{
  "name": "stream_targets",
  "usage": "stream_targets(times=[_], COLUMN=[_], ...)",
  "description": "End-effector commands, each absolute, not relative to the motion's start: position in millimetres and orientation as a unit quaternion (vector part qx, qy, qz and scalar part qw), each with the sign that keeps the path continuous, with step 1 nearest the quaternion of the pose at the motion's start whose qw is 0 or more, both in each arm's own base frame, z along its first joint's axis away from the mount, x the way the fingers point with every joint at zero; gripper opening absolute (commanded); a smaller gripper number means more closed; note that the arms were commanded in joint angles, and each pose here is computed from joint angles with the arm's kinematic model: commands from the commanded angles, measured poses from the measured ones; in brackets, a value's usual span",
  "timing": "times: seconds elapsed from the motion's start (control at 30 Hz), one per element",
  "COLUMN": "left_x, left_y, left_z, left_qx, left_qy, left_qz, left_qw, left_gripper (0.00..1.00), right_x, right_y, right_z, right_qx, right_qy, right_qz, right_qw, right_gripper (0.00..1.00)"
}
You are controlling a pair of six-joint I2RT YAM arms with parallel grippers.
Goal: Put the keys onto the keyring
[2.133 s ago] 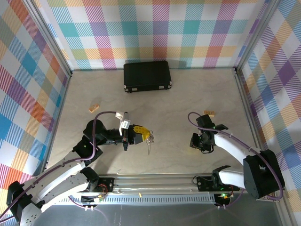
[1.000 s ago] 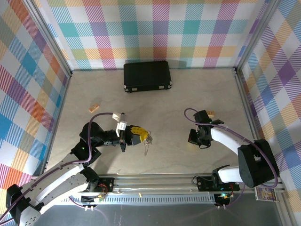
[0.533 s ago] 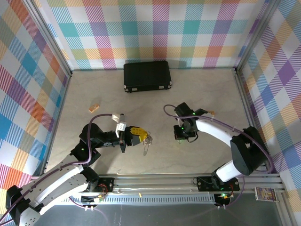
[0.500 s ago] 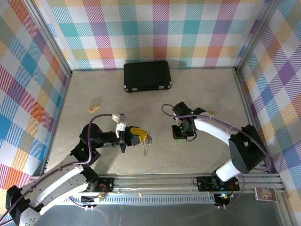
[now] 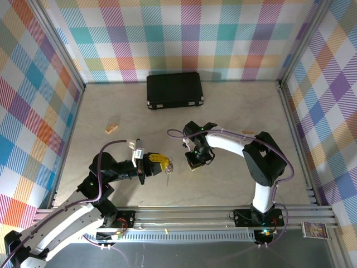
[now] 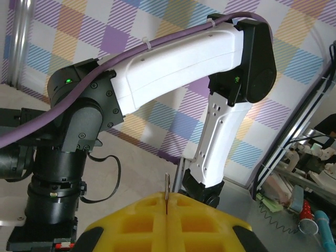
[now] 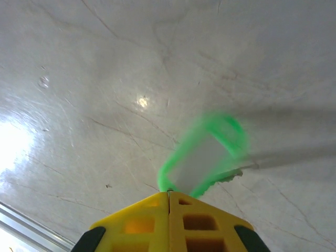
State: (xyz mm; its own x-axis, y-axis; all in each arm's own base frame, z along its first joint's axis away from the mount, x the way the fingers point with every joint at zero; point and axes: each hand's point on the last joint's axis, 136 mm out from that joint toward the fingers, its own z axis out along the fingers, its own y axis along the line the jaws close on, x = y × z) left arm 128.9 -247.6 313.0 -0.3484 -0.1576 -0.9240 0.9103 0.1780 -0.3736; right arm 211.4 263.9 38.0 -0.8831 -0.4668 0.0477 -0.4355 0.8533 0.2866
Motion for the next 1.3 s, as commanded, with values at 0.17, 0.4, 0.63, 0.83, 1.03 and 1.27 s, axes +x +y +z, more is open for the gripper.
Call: stream_targets(times=[0.17,0.4,0.63,0.83,1.03,1.27], left_x=[132.0,131.3,130.4,130.2,130.3,130.4], left_y=[-242.0,-241.7,-241.3,-243.0,-243.6,-246.6], left_z=[312.0,313.5,315.1,315.1,314.9,316.8], left_qx=[0.306,0.306,0.305,0.306,0.306,0.309], left_qy=[0.600,0.596,0.594,0.593,0.592,0.588], left_qz=[-0.551,-0.553,-0.556,-0.559,-0.561,-0.567], left_qw=[0.493,0.495,0.496,0.492,0.491,0.487], left_gripper=[0.00,0.00,0.00,0.00,0.00,0.00], right_x=[193.0,189.2,192.6,188.6,174.7,167.5], right_y=[256.7,244.2,248.8,248.9,238.4,242.7], right_z=[25.7,16.5,32.7,54.7,61.2,44.8], right_qx=[0.253,0.254,0.250,0.198,0.104,0.039], right_qy=[-0.955,-0.957,-0.960,-0.971,-0.980,-0.969], right_qz=[-0.117,-0.090,-0.096,-0.128,-0.172,-0.241], right_qw=[0.103,0.107,0.080,0.042,0.006,-0.019], right_gripper=[0.00,0.00,0.15,0.34,0.60,0.61])
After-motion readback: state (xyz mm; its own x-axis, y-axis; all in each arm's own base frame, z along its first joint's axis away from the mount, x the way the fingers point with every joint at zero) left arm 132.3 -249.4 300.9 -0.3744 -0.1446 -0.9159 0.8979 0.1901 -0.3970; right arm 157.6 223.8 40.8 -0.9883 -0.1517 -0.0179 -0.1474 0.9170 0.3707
